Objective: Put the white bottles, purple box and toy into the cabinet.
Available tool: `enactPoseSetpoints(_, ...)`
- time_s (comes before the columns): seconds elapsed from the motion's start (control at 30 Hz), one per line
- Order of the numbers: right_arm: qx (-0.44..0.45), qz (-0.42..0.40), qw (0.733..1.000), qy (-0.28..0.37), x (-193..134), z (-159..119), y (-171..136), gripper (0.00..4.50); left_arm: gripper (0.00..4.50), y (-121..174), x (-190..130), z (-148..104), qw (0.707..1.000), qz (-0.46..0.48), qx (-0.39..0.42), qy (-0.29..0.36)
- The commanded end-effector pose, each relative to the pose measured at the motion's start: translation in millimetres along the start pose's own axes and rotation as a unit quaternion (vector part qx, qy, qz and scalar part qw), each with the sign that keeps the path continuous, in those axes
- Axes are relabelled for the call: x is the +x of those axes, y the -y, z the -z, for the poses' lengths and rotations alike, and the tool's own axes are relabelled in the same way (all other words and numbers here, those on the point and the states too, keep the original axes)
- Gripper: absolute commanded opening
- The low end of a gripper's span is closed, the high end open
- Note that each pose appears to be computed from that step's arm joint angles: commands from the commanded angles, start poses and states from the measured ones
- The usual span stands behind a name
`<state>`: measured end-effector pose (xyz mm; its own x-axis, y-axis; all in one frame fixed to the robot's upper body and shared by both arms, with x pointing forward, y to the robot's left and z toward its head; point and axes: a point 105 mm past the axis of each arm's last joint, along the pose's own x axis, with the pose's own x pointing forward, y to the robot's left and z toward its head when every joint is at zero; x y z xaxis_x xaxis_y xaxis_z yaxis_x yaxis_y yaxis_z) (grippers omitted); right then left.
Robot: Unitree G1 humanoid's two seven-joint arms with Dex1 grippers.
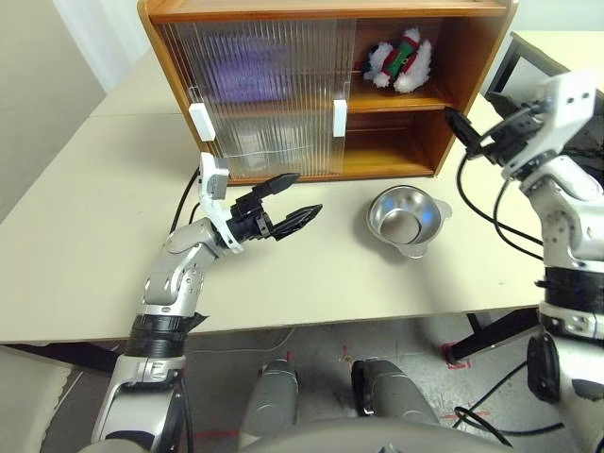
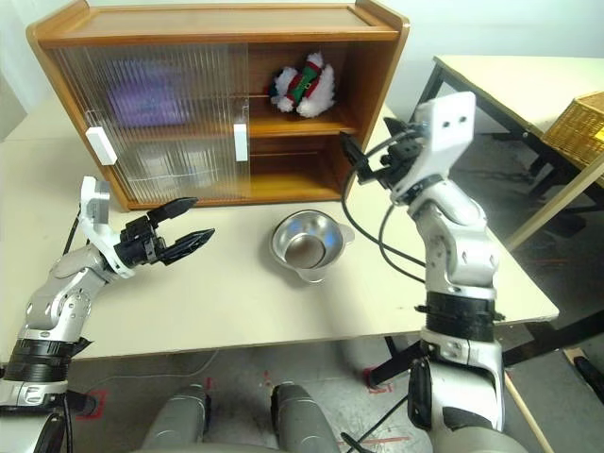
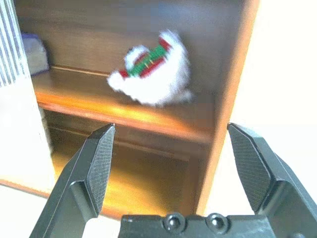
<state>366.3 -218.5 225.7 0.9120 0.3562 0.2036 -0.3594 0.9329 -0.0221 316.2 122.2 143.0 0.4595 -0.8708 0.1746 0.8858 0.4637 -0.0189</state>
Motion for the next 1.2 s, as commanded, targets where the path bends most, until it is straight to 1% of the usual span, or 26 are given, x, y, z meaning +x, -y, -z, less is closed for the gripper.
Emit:
enactPoseSetpoints(0.03,0.099,-0.018,0.995,-0.011,-14.6,2.6,-4.7,4.47,4.5,-1.8,1.4,2.6,1.0,0.01,0.005,-0.01)
enactPoseSetpoints(0.17,0.204,-0.005,0.979,-0.026,-29.0,14.4,-1.2,4.47,4.5,-2.9,0.7,2.5,1.0,0.013,0.006,-0.012)
enactPoseSetpoints(0.33,0.282,0.012,0.959,-0.029,-39.6,22.9,3.5,4.47,4.5,-2.1,-0.3,2.9,1.0,0.014,0.006,-0.013)
enactPoseSetpoints(0.4,0.349,0.035,0.936,-0.027,-45.9,31.9,10.6,4.47,4.5,-1.2,-1.2,3.8,1.0,0.015,0.005,-0.014)
enactPoseSetpoints(0.53,0.475,0.059,0.877,-0.033,-54.4,48.7,16.9,4.47,4.5,-0.5,-2.0,4.2,1.0,0.014,0.004,-0.015)
enactPoseSetpoints(0.6,0.509,0.068,0.857,-0.036,-57.3,53.3,19.7,4.47,4.5,-0.1,-2.3,4.0,1.0,0.013,0.004,-0.015)
enactPoseSetpoints(0.67,0.536,0.075,0.84,-0.038,-62.0,60.9,23.3,4.47,4.5,-0.5,-2.7,3.7,1.0,0.011,0.004,-0.014)
enactPoseSetpoints(0.77,0.563,0.085,0.821,-0.04,-66.5,69.6,26.5,4.47,4.5,-0.3,-3.9,3.2,1.0,0.008,0.005,-0.014)
enactPoseSetpoints(1.03,0.597,0.083,0.794,-0.079,-74.0,96.2,16.2,4.47,4.5,0.9,-7.0,2.3,1.0,0.002,0.006,-0.016)
enactPoseSetpoints(1.2,0.607,0.076,0.784,-0.11,-82.4,110.8,5.2,4.47,4.5,3.0,-7.1,0.7,1.0,0.006,0.013,-0.018)
